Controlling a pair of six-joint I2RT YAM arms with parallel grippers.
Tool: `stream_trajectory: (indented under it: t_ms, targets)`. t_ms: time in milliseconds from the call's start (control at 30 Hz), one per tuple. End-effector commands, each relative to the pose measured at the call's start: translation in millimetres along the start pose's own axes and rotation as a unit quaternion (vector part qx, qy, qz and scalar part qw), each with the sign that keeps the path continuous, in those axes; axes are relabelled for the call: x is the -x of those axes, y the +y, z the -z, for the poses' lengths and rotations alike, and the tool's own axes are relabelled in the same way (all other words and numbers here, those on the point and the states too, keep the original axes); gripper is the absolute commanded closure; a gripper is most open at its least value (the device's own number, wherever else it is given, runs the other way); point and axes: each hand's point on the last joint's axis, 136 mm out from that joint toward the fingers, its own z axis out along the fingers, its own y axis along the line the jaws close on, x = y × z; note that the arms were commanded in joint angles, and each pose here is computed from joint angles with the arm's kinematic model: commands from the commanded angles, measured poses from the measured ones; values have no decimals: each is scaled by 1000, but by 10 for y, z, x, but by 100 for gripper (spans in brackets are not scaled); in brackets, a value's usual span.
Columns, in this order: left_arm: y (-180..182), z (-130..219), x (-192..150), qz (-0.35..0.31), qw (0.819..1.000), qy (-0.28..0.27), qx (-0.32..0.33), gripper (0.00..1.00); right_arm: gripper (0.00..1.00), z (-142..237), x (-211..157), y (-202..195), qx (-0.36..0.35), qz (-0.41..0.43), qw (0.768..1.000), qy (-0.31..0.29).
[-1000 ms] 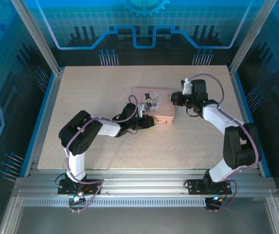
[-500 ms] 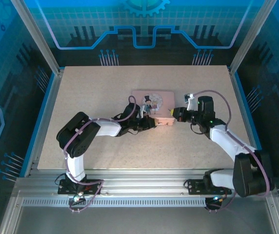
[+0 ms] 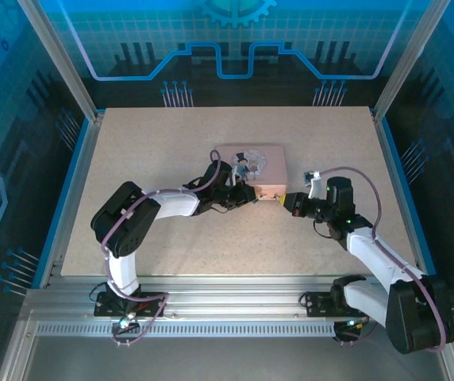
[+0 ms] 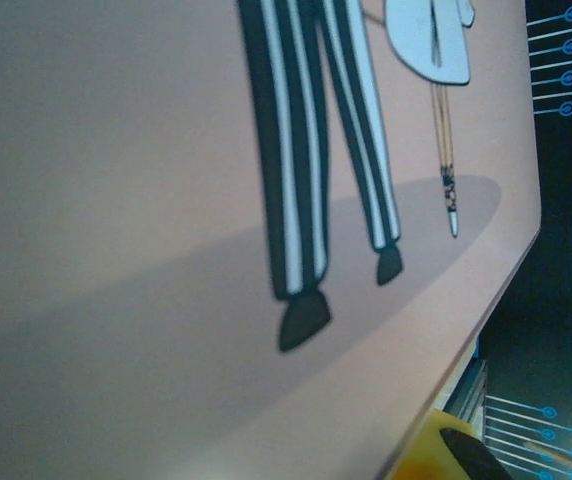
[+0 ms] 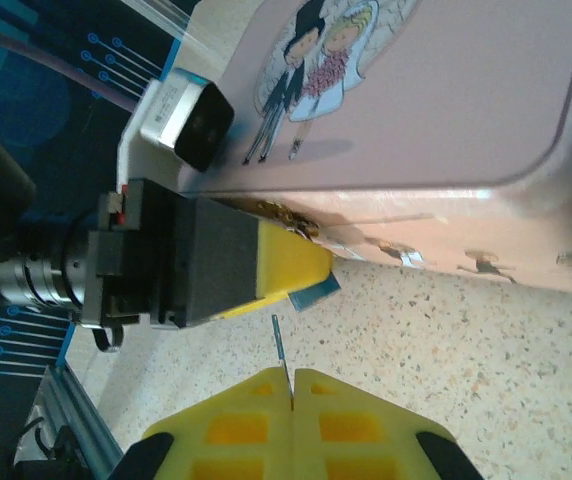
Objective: Unlock a padlock with a key
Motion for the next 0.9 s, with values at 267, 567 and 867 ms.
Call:
stream_trajectory:
  t_ms: [267, 567, 867]
  targets:
    - [-591, 140, 117, -4, 997, -2, -74, 88, 100, -173, -162, -4, 28, -67, 997, -25]
    - [-606, 194, 137, -2, 996, -5, -85, 88, 100, -268, -105, 87, 35, -90, 995, -27]
    - [-597, 211, 142, 4, 996, -5, -91, 88, 100, -270, 117, 166, 32, -118, 992, -43]
